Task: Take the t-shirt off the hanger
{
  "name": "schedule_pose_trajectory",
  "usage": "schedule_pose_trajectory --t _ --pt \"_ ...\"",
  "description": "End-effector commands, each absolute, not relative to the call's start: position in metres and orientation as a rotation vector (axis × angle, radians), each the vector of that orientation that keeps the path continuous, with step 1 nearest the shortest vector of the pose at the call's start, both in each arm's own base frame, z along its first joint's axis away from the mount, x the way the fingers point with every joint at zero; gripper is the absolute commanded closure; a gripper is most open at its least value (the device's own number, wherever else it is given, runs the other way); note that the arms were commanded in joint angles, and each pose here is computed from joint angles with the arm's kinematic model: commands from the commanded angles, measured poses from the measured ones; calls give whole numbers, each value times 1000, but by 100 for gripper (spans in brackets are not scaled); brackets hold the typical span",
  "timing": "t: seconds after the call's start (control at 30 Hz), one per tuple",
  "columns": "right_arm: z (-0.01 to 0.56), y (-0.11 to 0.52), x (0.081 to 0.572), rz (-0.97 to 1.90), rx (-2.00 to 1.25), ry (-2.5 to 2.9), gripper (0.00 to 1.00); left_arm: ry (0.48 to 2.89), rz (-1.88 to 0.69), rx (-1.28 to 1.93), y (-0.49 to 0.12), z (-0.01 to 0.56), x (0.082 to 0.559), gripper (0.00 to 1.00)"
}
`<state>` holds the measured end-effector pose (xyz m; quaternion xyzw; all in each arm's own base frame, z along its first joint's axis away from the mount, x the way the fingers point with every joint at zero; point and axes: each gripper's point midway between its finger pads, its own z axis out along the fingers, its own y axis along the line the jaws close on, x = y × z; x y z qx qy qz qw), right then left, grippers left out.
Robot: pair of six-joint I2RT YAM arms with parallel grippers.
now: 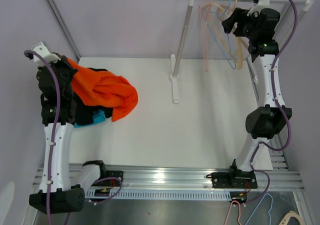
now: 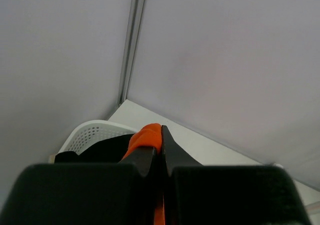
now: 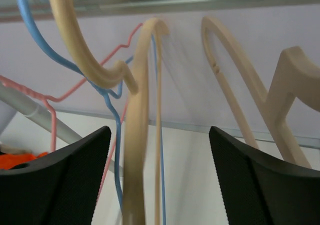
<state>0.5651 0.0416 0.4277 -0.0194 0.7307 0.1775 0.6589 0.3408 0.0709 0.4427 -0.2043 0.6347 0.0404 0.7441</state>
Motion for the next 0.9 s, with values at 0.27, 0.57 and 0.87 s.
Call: schedule_pose_trajectory --t 0.27,0.57,0.87 --pt "471 18 521 297 6 1609 1 1544 328 -686 112 368 310 99" --pt "504 6 468 302 30 1509 1 1494 708 -1122 185 340 255 99" --pt "527 16 438 345 -4 1448 1 1609 649 -1276 221 303 284 99"
